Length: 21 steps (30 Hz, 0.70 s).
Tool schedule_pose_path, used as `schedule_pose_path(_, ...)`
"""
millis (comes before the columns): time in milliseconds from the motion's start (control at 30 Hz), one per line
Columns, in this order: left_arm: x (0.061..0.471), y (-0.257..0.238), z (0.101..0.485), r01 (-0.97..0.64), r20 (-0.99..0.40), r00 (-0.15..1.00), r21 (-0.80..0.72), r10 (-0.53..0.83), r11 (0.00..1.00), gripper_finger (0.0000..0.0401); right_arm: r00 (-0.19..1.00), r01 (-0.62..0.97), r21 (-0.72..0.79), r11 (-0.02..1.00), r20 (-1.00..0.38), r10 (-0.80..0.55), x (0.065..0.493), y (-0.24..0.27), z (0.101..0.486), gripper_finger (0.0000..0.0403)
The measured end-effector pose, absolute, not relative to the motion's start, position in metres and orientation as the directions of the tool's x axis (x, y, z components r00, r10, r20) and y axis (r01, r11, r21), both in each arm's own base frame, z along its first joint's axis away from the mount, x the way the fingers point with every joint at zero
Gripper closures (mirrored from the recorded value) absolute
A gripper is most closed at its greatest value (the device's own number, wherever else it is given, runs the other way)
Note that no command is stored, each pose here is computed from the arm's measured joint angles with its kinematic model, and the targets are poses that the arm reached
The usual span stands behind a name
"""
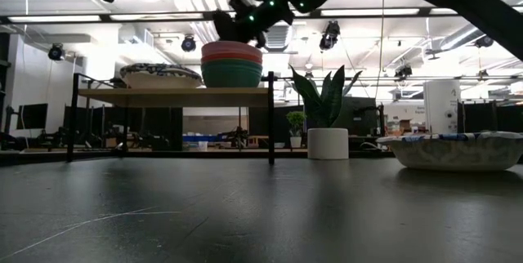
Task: Place and stack bowls onto a shelf
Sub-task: Stack the pink bowl on top of the red bowl on the shelf
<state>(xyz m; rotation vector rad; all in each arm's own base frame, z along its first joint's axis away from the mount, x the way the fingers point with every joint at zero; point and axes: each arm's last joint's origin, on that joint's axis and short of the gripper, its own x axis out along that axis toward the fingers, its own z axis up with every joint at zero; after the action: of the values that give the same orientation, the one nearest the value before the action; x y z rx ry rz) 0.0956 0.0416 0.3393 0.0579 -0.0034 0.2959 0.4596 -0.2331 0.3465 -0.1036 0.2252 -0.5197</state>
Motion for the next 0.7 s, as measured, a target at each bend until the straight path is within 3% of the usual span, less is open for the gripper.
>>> schedule_pose_path(267,0.096,0.042,0.339,-0.291,0.010,0.957,0.083,0.291,0.953,0.0341,0.915,0.347,-0.137,0.928,-0.165,-0.367,0.479,-0.201,0.342,0.0370)
schedule_pose_path(700,0.095,0.041,0.338,-0.290,0.002,0.957,0.088,0.291,0.953,0.0341,0.915,0.322,-0.110,0.940,-0.217,-0.339,0.493,-0.191,0.319,0.0370)
